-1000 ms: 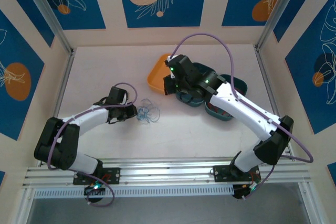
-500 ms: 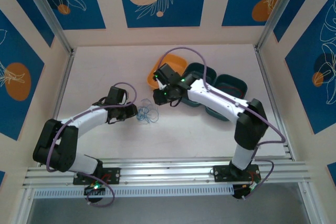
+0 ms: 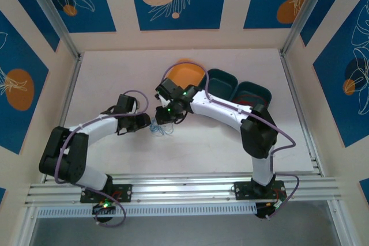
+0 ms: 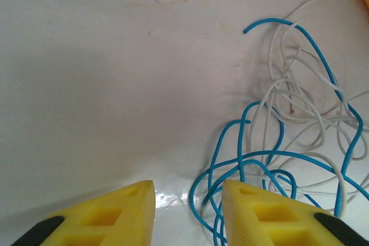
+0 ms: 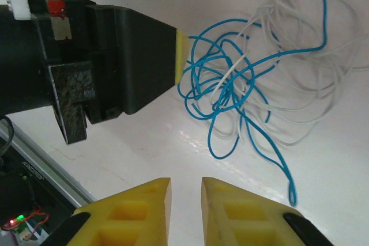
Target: Untangle the cables
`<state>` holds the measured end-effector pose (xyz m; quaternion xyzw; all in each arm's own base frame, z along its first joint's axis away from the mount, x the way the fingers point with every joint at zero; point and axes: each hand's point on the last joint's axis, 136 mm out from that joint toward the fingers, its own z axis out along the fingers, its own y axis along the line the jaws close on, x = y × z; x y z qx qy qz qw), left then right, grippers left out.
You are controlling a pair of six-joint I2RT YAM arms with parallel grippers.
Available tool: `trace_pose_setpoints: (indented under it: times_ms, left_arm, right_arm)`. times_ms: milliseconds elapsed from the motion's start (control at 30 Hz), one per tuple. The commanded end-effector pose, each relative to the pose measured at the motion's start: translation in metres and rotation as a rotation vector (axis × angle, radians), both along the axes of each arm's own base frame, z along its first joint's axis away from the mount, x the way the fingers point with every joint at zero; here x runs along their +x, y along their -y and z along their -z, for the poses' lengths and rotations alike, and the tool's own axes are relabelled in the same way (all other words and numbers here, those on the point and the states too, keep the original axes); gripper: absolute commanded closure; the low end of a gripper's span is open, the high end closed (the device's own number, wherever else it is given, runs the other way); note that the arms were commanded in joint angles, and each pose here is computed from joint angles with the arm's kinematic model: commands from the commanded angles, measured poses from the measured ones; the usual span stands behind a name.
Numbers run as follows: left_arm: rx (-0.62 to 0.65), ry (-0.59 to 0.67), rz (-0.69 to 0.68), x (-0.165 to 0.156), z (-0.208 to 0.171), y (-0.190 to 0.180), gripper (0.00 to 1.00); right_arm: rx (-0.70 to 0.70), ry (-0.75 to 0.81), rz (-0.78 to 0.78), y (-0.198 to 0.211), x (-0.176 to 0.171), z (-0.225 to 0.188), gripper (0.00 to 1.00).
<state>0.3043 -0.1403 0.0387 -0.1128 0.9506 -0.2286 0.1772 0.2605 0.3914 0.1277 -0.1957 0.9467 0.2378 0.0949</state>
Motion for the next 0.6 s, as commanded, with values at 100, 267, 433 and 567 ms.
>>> trace_pose_setpoints:
  times_ms: [100,267,433,567]
  left_arm:
    - [-0.134,0.023,0.076,0.01,-0.005,0.024,0.64]
    - [-0.239,0.035,0.109,0.012,-0.007,0.04,0.73]
    - [-0.331,0.082,0.102,0.02,-0.02,0.051,0.91]
    - [-0.357,0.096,0.097,0.023,-0.027,0.054,0.99]
  right_arm:
    - [-0.003,-0.029,0.098,0.003,0.013,-0.007,0.81]
    - [0.024,-0.039,0.153,0.021,0.021,-0.013,0.81]
    - [0.025,-0.058,0.161,0.026,0.018,-0.007,0.81]
    - [0.006,-0.09,0.149,0.026,0.009,0.007,0.81]
